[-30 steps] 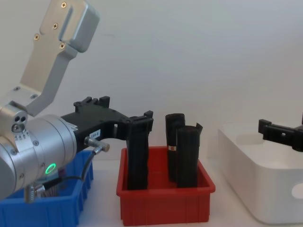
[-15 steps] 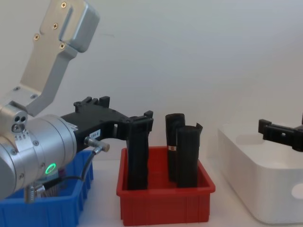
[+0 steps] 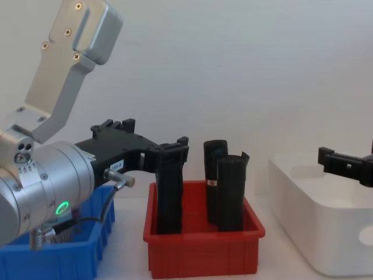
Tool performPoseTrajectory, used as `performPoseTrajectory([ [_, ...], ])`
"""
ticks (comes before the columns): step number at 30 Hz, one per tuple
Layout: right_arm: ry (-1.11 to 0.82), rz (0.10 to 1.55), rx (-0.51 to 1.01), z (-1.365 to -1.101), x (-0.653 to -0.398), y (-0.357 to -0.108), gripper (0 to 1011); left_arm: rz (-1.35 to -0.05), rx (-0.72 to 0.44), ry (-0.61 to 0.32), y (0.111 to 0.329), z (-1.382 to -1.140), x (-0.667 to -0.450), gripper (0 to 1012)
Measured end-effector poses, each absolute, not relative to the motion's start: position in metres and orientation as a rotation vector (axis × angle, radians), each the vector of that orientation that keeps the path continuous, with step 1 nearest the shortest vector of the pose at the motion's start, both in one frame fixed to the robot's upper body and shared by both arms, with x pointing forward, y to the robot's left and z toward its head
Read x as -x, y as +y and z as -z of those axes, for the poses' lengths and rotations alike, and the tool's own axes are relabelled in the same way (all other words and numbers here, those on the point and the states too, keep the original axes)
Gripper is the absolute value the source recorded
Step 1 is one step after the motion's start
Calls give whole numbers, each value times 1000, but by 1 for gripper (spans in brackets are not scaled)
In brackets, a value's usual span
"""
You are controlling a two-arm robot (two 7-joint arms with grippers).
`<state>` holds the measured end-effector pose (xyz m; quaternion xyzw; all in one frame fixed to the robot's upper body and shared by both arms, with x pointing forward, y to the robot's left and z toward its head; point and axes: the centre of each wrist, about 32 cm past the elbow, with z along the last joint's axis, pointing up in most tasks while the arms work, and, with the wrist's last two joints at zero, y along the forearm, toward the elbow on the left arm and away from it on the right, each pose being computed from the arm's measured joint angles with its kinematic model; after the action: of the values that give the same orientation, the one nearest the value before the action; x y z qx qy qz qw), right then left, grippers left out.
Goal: Pick the cotton swabs from the blue box and place them into the white box.
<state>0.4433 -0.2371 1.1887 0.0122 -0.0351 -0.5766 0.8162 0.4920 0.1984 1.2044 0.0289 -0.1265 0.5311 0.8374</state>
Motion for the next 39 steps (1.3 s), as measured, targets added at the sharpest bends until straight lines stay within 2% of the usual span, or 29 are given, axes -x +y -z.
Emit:
performPoseTrajectory([
  [39,-75,1230,-26,-1189,-443,-237,1001,-1124,-61,-268,198,-1204,-492,1004],
])
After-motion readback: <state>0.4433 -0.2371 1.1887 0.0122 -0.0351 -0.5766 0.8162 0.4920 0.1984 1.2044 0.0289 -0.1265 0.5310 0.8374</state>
